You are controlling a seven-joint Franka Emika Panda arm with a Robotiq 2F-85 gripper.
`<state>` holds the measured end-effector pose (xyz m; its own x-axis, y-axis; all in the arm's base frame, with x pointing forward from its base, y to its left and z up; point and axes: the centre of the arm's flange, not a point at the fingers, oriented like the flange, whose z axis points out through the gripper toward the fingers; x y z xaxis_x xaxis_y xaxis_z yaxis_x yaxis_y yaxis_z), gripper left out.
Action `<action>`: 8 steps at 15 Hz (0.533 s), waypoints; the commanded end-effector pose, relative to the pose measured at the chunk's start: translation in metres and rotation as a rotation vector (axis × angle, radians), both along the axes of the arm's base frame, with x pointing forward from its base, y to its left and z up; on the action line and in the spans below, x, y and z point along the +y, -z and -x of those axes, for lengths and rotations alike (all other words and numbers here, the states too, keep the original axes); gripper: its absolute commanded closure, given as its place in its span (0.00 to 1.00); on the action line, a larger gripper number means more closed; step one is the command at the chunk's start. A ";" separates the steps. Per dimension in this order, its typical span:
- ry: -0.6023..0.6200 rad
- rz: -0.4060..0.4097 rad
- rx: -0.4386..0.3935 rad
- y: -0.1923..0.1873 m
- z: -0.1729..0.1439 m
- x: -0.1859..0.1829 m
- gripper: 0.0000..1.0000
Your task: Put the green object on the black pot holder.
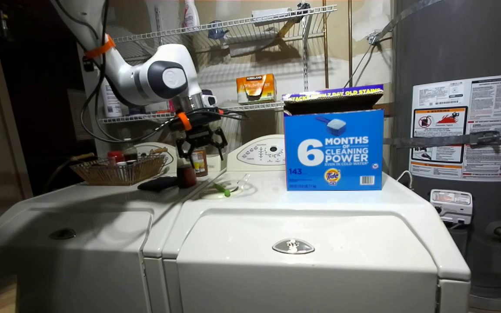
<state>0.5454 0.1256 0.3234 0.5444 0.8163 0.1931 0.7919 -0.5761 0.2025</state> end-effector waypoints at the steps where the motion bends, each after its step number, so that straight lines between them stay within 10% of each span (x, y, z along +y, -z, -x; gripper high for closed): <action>1: 0.001 0.000 0.004 0.002 0.000 0.000 0.00; 8: -0.044 0.031 -0.008 0.009 -0.011 -0.003 0.00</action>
<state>0.5458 0.1235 0.3222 0.5403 0.8205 0.1870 0.7947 -0.5705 0.2073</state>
